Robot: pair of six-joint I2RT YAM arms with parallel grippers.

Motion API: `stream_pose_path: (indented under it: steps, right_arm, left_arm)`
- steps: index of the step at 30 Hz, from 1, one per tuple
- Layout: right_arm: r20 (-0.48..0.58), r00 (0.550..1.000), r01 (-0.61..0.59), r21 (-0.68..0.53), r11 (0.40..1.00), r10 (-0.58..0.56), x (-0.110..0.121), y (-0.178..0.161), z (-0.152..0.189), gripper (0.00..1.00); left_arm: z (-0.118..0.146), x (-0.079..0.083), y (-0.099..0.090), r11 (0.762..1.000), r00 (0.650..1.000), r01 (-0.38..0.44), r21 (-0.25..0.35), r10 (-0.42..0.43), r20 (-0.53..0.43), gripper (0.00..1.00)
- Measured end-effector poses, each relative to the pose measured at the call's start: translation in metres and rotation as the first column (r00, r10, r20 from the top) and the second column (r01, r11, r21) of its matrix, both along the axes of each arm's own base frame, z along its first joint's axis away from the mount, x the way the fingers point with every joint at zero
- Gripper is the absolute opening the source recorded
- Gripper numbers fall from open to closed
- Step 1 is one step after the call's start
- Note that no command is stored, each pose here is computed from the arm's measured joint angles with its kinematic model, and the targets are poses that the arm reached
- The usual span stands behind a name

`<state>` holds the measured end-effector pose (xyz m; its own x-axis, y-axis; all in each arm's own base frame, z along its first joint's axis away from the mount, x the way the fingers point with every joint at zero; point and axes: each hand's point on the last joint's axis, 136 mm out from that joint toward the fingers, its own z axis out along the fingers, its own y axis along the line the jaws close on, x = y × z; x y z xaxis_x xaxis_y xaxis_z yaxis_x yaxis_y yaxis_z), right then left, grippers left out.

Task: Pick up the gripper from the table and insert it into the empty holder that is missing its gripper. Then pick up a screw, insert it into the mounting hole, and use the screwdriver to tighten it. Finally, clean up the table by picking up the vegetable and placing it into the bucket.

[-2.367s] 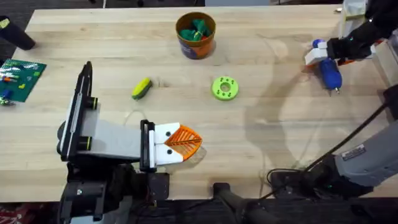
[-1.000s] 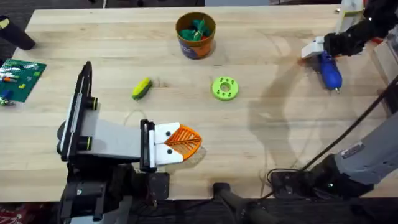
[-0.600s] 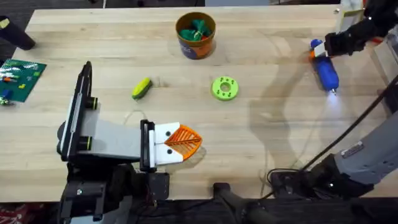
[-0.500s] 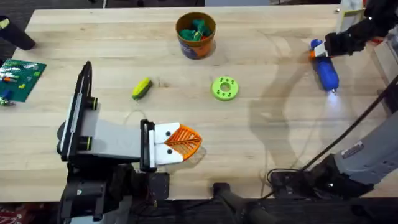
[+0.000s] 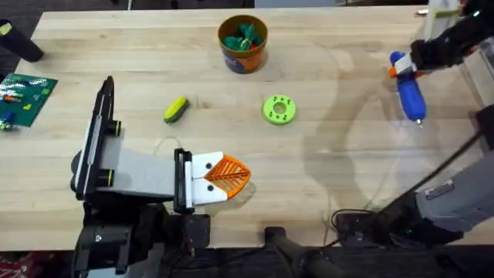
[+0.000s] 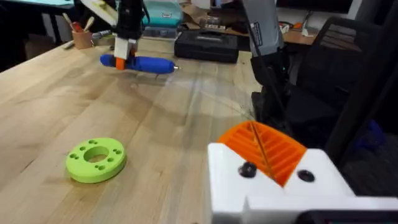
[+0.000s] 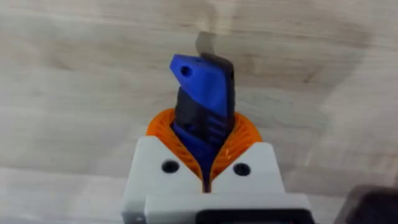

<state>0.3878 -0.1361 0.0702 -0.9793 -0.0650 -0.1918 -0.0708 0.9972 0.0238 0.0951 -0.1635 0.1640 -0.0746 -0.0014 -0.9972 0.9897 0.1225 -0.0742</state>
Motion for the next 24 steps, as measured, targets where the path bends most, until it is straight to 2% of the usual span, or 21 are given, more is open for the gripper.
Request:
stream_pose_path:
  steps: [4,8,13,17,20,24]
  right_arm:
    - [0.051,0.998,-0.021,-0.015,1.000,0.022,-0.007,0.021,0.043,0.031]
    - [0.086,0.994,-0.070,-0.019,0.997,0.071,-0.019,0.057,0.081,0.031]
    - [0.136,0.979,-0.151,-0.022,0.988,0.152,-0.037,0.104,0.117,0.031]
    - [0.221,0.962,-0.160,-0.020,0.987,0.160,-0.054,0.131,0.136,0.031]
    - [0.322,0.933,-0.168,-0.008,0.986,0.161,-0.065,0.149,0.146,0.031]
    - [0.491,0.855,-0.223,0.060,0.973,0.166,-0.066,0.179,0.162,0.031]
  left_arm:
    - [0.000,0.000,0.000,1.000,1.000,0.000,0.000,0.000,0.000,0.009]
    - [0.000,0.000,0.000,1.000,1.000,-0.001,0.000,0.001,0.000,0.009]
    - [0.000,0.000,0.000,1.000,1.000,-0.002,0.001,0.002,0.000,0.009]
    - [0.000,0.000,0.000,1.000,1.000,-0.002,0.001,0.002,0.000,0.009]
    - [0.000,0.000,0.000,1.000,1.000,-0.002,0.001,0.002,0.000,0.009]
    - [0.000,0.000,0.000,1.000,1.000,-0.002,0.000,0.002,0.000,0.009]
